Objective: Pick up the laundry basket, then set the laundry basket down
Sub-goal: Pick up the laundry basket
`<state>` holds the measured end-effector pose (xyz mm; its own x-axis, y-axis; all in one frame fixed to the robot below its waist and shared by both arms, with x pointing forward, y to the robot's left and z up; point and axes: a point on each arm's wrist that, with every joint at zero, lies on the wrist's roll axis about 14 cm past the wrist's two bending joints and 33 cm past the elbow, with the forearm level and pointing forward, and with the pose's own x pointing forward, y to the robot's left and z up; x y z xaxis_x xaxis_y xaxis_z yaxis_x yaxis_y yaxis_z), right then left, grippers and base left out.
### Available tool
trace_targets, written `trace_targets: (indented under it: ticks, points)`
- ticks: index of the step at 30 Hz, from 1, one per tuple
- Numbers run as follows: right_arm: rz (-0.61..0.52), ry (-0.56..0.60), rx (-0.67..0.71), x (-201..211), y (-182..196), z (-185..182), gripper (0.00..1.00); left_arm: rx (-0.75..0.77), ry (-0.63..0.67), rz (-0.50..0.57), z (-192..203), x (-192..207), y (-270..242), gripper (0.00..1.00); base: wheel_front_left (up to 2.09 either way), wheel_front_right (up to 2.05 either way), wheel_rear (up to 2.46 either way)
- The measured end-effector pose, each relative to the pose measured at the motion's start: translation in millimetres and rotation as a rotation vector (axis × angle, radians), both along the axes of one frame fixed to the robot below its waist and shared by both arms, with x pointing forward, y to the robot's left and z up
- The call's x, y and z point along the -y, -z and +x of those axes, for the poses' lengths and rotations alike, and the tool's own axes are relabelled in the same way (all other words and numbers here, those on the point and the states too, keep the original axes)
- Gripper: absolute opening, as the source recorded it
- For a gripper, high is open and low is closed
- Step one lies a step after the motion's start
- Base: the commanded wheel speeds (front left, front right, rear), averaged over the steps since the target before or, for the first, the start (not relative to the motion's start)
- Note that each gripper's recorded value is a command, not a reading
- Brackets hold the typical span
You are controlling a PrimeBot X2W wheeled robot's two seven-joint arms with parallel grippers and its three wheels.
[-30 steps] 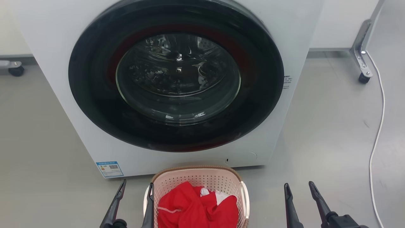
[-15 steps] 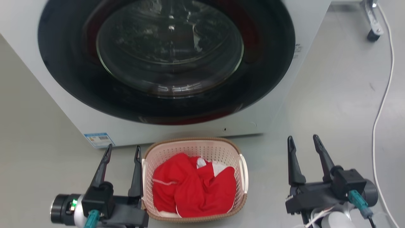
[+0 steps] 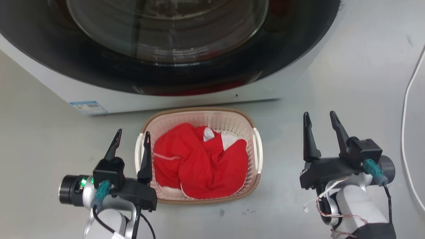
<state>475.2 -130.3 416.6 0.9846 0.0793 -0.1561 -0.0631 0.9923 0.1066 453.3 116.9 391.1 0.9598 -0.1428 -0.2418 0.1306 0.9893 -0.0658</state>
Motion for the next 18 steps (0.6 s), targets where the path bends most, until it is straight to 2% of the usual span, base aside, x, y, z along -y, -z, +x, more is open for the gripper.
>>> trace_targets:
  ticks: [11, 18]
  points:
    - [-0.013, -0.043, -0.188, -12, 79, 17, 1.00, -0.222, -0.013, -0.014, 10, -3, 80, 1.00, 0.00, 0.00, 0.00]
    - [0.018, -0.071, -0.289, -25, 124, 18, 1.00, -0.327, -0.031, 0.000, 12, -10, 126, 1.00, 0.00, 0.00, 0.00]
